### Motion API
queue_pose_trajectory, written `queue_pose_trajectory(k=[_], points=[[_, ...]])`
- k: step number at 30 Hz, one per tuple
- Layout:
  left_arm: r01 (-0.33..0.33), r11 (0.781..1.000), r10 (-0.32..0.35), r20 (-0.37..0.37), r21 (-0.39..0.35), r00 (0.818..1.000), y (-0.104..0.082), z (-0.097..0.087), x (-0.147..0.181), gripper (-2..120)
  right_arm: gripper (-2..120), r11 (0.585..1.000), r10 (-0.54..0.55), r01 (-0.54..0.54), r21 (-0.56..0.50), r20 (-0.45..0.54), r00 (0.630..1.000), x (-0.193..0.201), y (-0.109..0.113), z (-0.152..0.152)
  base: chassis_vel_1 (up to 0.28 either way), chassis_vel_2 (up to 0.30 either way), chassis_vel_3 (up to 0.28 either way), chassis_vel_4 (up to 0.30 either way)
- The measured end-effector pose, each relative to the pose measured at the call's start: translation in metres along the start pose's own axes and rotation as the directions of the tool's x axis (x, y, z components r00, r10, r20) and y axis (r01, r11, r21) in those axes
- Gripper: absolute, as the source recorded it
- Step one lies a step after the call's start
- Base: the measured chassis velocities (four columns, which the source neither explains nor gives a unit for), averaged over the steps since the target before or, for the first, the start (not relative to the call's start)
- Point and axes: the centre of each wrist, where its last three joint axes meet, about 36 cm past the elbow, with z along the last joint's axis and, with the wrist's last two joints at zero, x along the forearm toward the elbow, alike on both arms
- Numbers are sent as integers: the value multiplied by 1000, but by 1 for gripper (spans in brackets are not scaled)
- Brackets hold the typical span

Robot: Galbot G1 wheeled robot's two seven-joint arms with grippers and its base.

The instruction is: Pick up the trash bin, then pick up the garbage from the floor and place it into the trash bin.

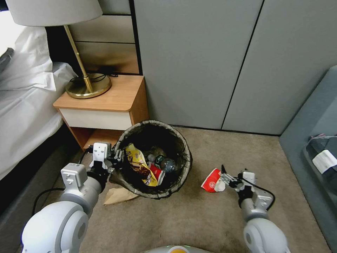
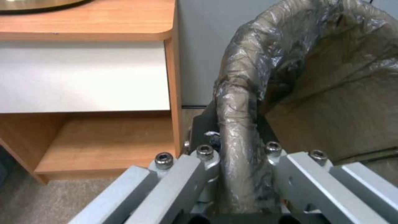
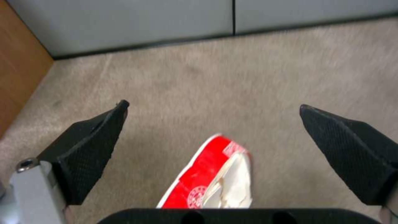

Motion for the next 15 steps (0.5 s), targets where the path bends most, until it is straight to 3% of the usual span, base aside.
queue_pose_trajectory(k=[5,15], points=[[2,1000,-2,2,1,1000,-1,0,0,3,100,998,9,-13,-61,-75,997,-31,4,8,0,0,0,0],[2,1000,-2,4,0,1000,-2,-1,0,3,100,995,72,-82,-63,-155,985,-79,7,39,0,0,0,0]])
